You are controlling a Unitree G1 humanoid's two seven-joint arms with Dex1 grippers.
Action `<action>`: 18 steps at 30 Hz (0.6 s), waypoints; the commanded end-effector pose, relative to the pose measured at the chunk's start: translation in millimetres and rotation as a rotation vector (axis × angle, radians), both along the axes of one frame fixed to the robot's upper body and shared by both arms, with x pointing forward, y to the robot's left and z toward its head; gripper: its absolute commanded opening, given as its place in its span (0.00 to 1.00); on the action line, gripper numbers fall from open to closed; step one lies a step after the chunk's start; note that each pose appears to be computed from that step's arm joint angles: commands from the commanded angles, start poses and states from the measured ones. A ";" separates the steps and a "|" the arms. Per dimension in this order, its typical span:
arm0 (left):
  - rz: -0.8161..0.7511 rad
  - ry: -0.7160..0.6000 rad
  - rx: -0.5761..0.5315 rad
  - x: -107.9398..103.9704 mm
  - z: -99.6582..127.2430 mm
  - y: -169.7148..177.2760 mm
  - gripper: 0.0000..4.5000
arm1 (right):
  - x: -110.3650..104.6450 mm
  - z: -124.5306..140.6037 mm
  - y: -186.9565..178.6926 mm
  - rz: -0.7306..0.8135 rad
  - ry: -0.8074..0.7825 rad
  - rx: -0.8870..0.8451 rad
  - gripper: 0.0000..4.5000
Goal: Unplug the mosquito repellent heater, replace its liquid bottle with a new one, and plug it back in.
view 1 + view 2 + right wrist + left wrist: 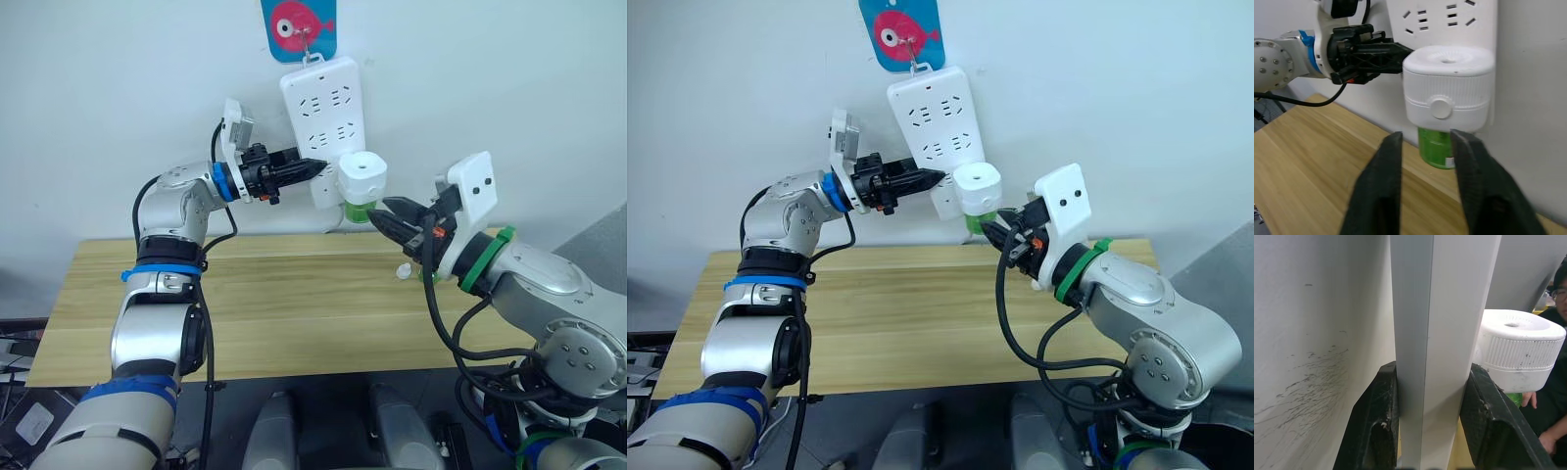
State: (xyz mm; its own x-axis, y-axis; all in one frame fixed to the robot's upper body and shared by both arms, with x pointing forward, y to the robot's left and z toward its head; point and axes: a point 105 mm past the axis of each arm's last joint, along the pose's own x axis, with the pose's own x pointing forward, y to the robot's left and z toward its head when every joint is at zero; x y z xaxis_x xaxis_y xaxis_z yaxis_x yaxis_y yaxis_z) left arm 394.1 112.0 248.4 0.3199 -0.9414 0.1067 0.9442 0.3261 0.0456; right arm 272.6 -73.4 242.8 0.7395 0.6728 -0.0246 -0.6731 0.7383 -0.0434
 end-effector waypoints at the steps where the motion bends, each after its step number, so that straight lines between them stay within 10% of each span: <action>1: 0.061 0.002 0.013 4.6 0.4 14.2 0.51 | -1.7 7.9 3.6 0.029 -0.047 0.020 0.06; 8: 0.127 0.003 0.047 0.9 1.7 44.0 0.99 | -0.8 2.9 13.2 0.061 -0.044 0.043 0.00; 18: 0.138 0.011 0.131 -21.3 5.2 73.2 0.99 | 5.2 -8.6 47.0 0.136 -0.031 0.075 0.00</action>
State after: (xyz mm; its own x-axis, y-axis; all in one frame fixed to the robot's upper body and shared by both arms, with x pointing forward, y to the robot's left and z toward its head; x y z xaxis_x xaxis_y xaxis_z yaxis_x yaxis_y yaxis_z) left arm 381.3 186.2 238.2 0.4734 -0.8800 -0.0373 0.8807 0.4722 0.0370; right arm 277.5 -30.7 225.8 0.6453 0.7639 -0.0005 -0.7639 0.6453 0.0102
